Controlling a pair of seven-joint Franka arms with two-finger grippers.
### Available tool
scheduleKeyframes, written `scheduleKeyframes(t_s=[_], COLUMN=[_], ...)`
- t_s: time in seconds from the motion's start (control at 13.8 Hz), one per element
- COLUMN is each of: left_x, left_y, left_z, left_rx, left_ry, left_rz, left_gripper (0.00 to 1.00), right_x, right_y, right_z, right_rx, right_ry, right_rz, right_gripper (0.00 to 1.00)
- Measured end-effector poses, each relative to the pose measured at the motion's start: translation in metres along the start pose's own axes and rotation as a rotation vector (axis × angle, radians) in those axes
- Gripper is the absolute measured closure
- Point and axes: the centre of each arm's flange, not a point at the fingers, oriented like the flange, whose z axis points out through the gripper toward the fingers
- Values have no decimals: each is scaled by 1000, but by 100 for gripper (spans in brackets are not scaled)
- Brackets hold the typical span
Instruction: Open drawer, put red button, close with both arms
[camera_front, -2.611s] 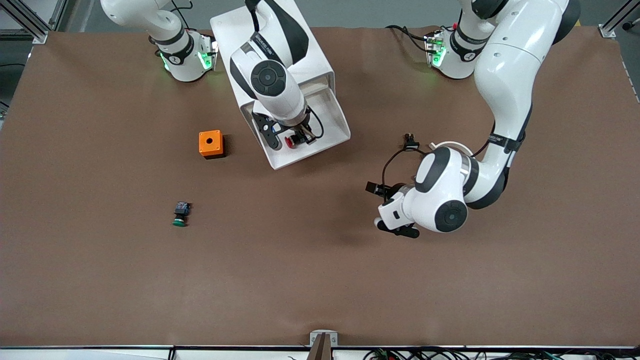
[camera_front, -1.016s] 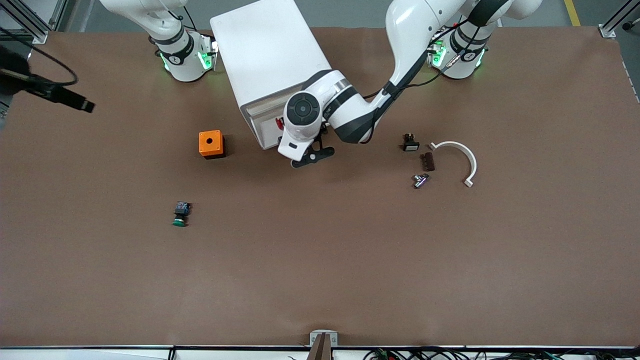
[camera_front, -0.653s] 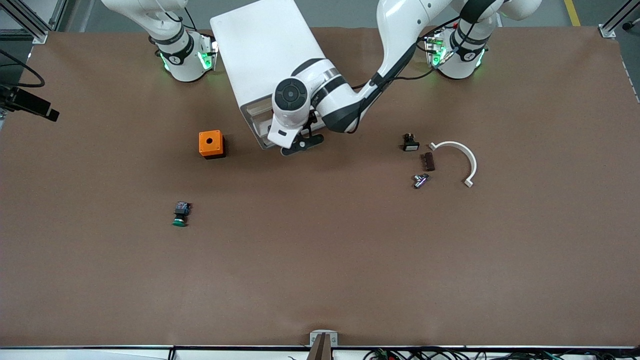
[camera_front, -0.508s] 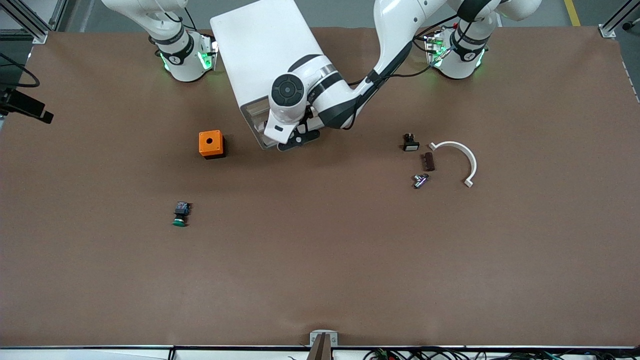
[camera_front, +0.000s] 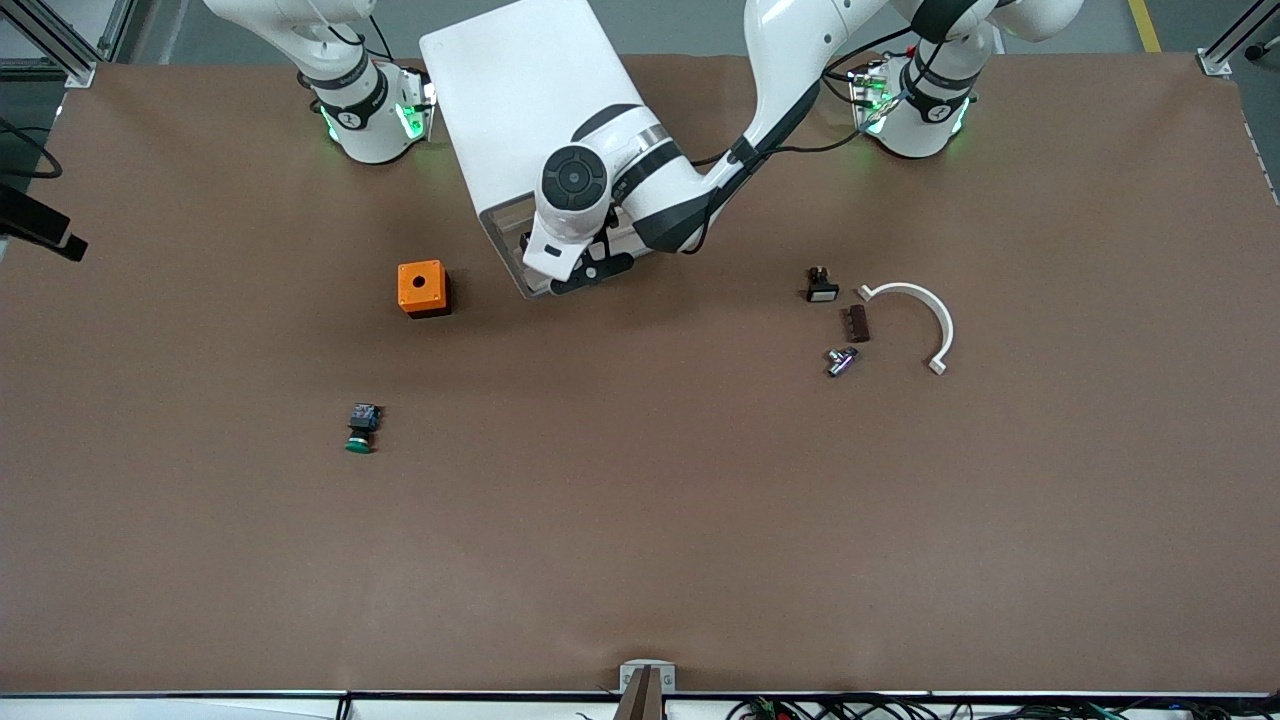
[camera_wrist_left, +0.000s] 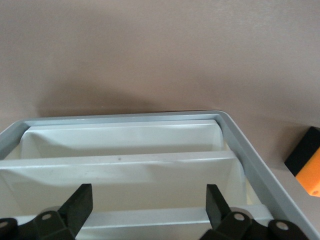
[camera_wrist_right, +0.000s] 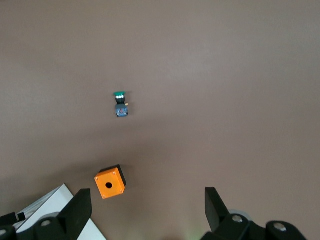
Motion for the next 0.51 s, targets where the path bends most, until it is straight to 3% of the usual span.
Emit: scheduleKeyframes(t_s=[0.15, 0.51], left_x=[29, 165], left_y=[-5, -55], left_z=[-15, -77], left_rx=[-29, -42], left_ry=[13, 147], left_rz=[52, 182], left_gripper=[0, 0], right_x=[1, 3], right_y=[-2, -3], right_z=[0, 2], right_rx=[1, 0], right_ry=[9, 9], right_rz=[-7, -8], right_gripper=[0, 0])
